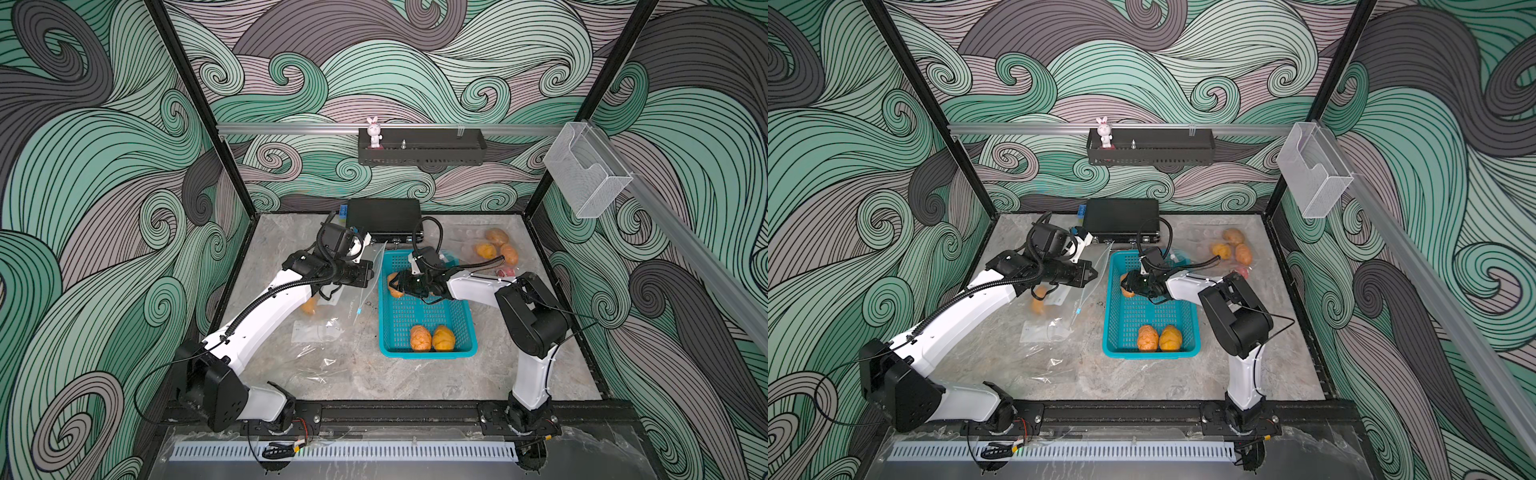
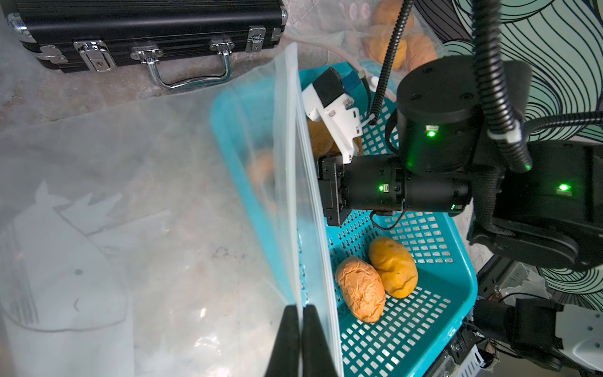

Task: Put the potatoes into a zipper bag and zip it
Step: Pick up the potato from the basket, then place the potato into the zipper food storage bag.

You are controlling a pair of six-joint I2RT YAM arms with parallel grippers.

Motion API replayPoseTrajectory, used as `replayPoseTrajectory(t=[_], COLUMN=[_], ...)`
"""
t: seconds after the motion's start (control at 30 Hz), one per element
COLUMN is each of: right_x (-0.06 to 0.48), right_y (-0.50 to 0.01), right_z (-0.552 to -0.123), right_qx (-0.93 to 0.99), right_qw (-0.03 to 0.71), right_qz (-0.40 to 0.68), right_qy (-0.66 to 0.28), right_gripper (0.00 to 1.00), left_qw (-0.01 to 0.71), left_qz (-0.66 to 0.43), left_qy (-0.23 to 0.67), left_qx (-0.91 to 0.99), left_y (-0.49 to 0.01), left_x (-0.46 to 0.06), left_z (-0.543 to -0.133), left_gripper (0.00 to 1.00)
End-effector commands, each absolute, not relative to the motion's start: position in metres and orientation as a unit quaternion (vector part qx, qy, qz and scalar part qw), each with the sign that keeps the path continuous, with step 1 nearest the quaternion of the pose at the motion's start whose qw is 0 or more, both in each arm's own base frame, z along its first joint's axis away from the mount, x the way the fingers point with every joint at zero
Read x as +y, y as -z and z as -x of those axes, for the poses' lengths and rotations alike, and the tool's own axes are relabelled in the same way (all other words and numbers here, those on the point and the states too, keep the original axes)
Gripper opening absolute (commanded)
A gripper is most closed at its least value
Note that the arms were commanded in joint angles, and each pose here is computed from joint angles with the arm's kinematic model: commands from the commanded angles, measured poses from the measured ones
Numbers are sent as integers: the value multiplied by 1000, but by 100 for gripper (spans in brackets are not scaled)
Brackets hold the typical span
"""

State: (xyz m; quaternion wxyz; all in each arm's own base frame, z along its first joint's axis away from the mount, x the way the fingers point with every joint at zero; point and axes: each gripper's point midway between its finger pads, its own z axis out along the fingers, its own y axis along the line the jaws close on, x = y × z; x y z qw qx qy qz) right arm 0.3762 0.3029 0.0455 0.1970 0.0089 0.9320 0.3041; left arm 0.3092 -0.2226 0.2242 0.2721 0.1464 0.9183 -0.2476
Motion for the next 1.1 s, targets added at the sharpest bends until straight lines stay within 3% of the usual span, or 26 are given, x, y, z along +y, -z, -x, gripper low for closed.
replayPoseTrajectory(t=[0.0,0.13,0.5,0.73,1.07], right_x=[311,310,275,251,262], right_y=[-55,-69,-145,-227,-316], right_z=[-379,-370,-313,-286,-262], right_qx=[927,922,894,855,826], right_qw=[211,216,274,352,354], right_qz=[13,19,40,56,101], right_qy=[-310,-322,-351,-376,-426], right_gripper=[45,40,39,40,43], left_qw=[274,273,271,262,273], left_qz=[-143,-143,-143,-147,-158], left_qy=[256,256,258,267,313], left_qx=[916,916,916,916,896], left_y=[-231,-231,-233,-232,-271], left_x=[-224,-223,-223,-227,-255], left_z=[-310,-309,-307,-305,-304], left_gripper=[0,0,0,0,0])
